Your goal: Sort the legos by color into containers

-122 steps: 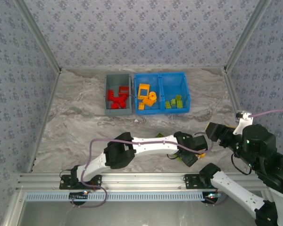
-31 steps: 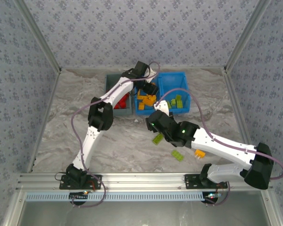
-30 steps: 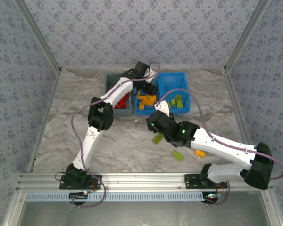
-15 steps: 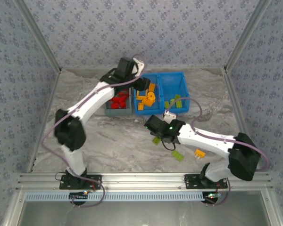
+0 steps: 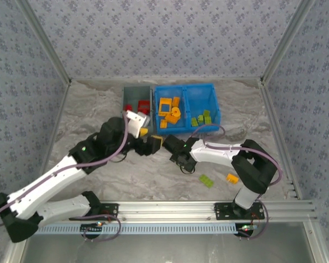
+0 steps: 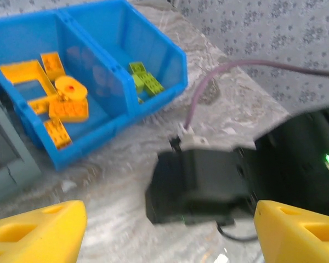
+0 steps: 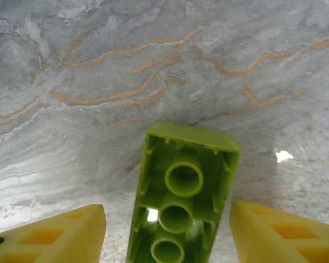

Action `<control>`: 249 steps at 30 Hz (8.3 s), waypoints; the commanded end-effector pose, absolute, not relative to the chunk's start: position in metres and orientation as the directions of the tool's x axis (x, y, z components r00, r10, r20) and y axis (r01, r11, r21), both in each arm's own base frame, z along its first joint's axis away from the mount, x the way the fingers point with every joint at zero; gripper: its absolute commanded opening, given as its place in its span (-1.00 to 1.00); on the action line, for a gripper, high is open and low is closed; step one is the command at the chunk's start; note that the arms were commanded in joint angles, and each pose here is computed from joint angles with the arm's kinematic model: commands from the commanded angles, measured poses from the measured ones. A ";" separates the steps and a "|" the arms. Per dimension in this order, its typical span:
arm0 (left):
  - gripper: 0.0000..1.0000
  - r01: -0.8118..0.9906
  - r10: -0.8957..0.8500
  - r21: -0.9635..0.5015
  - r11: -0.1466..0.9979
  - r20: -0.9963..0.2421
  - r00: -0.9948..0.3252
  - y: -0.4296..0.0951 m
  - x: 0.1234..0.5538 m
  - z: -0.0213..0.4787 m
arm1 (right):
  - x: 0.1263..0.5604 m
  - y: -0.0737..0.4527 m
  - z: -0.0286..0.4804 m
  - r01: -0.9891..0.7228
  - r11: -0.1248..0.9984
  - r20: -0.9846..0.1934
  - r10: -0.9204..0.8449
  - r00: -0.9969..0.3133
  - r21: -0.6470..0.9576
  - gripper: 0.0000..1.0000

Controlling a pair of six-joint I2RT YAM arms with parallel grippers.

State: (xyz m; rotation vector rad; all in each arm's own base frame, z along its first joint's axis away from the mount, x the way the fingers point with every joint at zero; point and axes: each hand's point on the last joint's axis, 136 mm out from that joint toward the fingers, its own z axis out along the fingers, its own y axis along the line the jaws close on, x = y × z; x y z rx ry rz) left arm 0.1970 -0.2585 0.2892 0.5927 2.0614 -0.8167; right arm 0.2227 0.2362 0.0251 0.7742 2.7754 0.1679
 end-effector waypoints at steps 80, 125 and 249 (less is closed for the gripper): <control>0.67 0.997 0.678 0.028 -0.069 -0.732 0.067 -0.584 0.108 0.068 | 0.205 0.041 0.353 0.150 0.900 -0.705 0.417 -0.574 0.410 0.53; -0.81 1.000 0.591 0.023 0.012 -0.807 0.012 -0.588 0.137 0.123 | 0.201 0.048 0.349 0.154 0.879 -0.664 0.446 -0.600 0.451 0.46; 0.49 0.625 0.139 -0.445 0.641 -0.734 -0.665 -0.277 0.130 0.237 | 0.157 0.123 0.005 0.100 0.994 0.036 0.101 -0.994 -0.035 -0.49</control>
